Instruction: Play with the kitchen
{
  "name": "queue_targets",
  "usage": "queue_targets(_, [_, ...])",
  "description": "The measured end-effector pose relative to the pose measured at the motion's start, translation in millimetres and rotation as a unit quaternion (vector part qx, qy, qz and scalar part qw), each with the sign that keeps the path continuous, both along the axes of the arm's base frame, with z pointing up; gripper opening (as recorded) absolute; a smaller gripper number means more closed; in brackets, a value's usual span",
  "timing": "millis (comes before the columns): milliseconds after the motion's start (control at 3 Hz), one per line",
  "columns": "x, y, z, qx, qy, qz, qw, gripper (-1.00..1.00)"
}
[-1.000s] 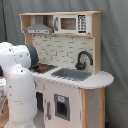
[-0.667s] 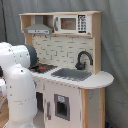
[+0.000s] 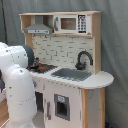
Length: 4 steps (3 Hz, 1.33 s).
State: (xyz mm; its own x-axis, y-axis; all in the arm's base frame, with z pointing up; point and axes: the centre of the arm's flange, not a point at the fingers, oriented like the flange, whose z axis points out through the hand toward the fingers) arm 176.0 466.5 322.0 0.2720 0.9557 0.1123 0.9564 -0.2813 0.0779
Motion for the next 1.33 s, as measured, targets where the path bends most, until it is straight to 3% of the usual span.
queue_targets(333, [-7.1, 4.5, 3.2, -0.008, -0.026, -0.024, 0.9993, -1.0])
queue_targets(667, [-6.4, 4.0, 3.1, -0.009, -0.027, -0.026, 0.9992, 1.0])
queue_targets(1000, [-5.5, 3.5, 3.0, -0.01, -0.028, -0.029, 0.9991, 1.0])
queue_targets(1333, [18.4, -10.2, 1.0, -0.035, -0.056, -0.079, 0.9946, 1.0])
